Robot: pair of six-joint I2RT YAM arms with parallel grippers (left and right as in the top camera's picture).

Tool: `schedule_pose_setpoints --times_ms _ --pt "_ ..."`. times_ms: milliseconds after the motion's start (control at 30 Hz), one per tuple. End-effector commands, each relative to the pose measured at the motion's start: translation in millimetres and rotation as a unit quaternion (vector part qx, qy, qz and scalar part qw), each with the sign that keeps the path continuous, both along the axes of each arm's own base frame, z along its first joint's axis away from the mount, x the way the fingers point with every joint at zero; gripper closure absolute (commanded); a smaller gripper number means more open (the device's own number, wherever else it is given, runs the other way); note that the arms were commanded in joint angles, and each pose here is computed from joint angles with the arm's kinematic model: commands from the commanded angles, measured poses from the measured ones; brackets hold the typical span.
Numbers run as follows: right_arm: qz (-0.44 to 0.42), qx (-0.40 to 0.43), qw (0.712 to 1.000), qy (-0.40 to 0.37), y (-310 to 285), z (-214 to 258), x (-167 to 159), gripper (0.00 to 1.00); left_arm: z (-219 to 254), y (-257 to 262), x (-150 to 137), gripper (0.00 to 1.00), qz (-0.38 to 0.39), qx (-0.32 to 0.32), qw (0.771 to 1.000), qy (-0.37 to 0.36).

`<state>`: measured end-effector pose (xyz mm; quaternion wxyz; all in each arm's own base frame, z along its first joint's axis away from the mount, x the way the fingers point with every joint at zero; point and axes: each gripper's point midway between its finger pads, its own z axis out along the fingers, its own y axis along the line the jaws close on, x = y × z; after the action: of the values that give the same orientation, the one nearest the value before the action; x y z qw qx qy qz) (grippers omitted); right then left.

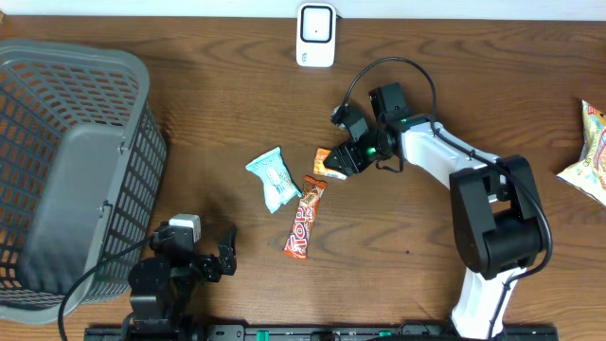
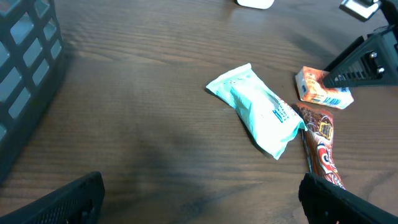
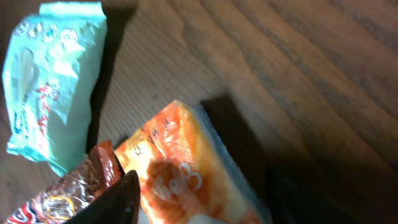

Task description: Scan the item barcode

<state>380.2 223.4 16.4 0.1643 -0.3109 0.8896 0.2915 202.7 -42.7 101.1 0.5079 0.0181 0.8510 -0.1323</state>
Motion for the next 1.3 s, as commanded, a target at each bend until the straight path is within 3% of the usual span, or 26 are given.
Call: schedule_pose_setpoints --times_ms 0,200,367,467,533,633,667,900,1133,1267 --pt "0.003 0.003 1.000 0.022 -2.4 -13.8 -6.7 0.54 -6.5 -1.3 -1.8 0.00 -0.006 0.001 1.000 0.009" --pt "-0.045 -0.001 0.997 0.066 -7.2 -24.7 -7.2 0.99 -6.5 -1.3 -1.8 0.00 -0.006 0.001 1.000 0.009" --pt "-0.107 0.049 0.985 0.126 -2.5 -2.5 -1.8 0.99 -6.5 -1.3 -1.8 0.00 -0.006 0.001 1.000 0.009" --pt "-0.093 0.168 0.964 0.185 10.4 48.8 -6.2 0.99 -6.5 -1.3 -1.8 0.00 -0.006 0.001 1.000 0.009" --pt "-0.065 0.259 0.938 0.222 14.1 88.4 -13.3 0.99 -6.5 -1.3 -1.8 0.00 -0.006 0.001 1.000 0.009" --pt "-0.004 0.395 0.876 0.276 4.9 149.1 -27.9 0.99 -6.5 -1.3 -1.8 0.00 -0.006 0.002 1.000 0.009" --pt "-0.010 0.406 0.864 0.299 1.5 153.8 -30.5 0.99 -6.5 -1.3 -1.8 0.00 -0.006 0.001 1.000 0.009" --pt "-0.036 0.393 0.853 0.341 -6.0 148.4 -61.8 0.99 -6.5 -1.3 -1.8 0.00 -0.006 0.001 1.000 0.009" --pt "0.017 0.339 0.882 0.328 -19.6 155.9 -125.4 0.98 -6.7 -1.3 -1.8 0.00 -0.006 0.002 1.000 0.009" --pt "0.036 0.314 0.890 0.328 -23.0 150.9 -135.5 0.99 -6.5 -1.3 -1.8 0.00 -0.006 0.002 1.000 0.009"
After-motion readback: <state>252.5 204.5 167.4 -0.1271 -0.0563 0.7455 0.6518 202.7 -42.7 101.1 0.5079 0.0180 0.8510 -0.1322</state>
